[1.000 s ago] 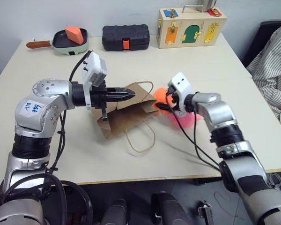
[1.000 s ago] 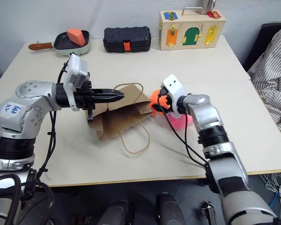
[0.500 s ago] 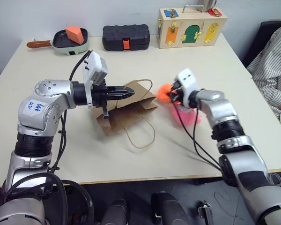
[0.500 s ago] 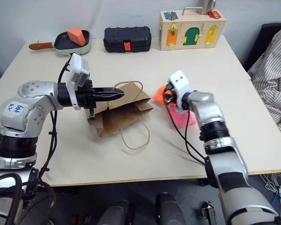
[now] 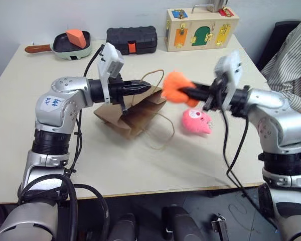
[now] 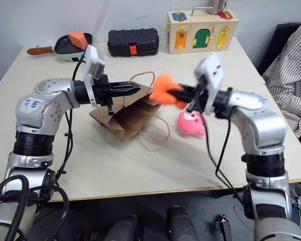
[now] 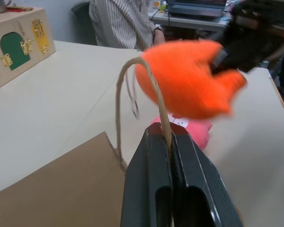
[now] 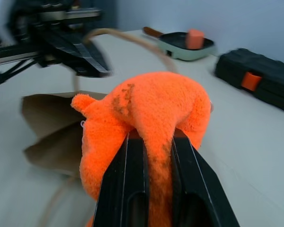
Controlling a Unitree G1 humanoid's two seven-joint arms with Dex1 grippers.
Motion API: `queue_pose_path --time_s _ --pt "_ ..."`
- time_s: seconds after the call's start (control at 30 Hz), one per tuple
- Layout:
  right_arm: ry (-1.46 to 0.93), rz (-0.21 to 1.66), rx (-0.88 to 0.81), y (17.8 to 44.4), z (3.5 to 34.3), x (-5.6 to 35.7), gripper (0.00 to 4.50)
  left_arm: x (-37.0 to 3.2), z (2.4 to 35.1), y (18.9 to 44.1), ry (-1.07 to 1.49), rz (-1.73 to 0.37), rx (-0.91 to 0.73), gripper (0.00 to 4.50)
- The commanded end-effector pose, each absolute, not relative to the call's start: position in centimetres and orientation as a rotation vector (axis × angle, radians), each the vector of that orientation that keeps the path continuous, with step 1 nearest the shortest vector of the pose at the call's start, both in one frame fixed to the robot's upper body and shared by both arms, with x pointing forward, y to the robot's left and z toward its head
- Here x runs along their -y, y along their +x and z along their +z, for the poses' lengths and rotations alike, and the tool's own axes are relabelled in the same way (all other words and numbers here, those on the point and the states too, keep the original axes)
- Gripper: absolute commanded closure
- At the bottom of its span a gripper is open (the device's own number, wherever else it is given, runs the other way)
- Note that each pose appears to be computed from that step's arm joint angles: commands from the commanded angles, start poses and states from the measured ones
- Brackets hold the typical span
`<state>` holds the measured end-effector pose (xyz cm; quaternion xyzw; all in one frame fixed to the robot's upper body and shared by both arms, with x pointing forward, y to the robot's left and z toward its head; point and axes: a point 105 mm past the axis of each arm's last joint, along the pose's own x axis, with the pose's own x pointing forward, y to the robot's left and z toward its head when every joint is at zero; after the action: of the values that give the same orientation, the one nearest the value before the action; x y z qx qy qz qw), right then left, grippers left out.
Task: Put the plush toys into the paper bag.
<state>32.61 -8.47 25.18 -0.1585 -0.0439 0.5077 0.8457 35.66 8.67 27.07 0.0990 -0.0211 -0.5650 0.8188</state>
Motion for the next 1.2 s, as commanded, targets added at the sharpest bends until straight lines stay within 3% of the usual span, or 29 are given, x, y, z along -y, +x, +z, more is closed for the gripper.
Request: queue_pose_path --time_s 0.03,0.23,0.73,0.93,1.1,1.17,1.2 --pt "-0.439 1.038 0.060 32.5 23.0 6.4 4.40 -8.4 28.4 35.5 0.239 -1.210 0.097 4.50" --pt "-0.574 0.944 0.060 34.9 21.0 3.9 4.40 -8.1 28.5 35.1 0.229 -1.237 0.101 4.50" --pt "-0.610 0.902 0.089 38.1 19.7 -1.9 4.40 -7.6 28.4 34.4 0.199 -1.247 0.105 4.50" --pt "-0.469 0.932 0.080 37.8 19.0 -2.8 2.37 -7.9 28.5 34.5 0.195 -1.226 0.107 4.50" --pt "-0.299 1.032 0.171 34.6 22.7 -0.5 0.55 -8.1 28.3 34.5 0.194 -1.220 0.102 4.50" --pt "-0.269 1.053 0.177 33.2 23.8 1.9 0.02 -8.1 28.2 34.4 0.194 -1.221 0.100 4.50" --pt "-0.266 1.059 0.175 32.7 24.1 2.6 0.02 -8.1 28.2 34.4 0.194 -1.221 0.100 4.50"
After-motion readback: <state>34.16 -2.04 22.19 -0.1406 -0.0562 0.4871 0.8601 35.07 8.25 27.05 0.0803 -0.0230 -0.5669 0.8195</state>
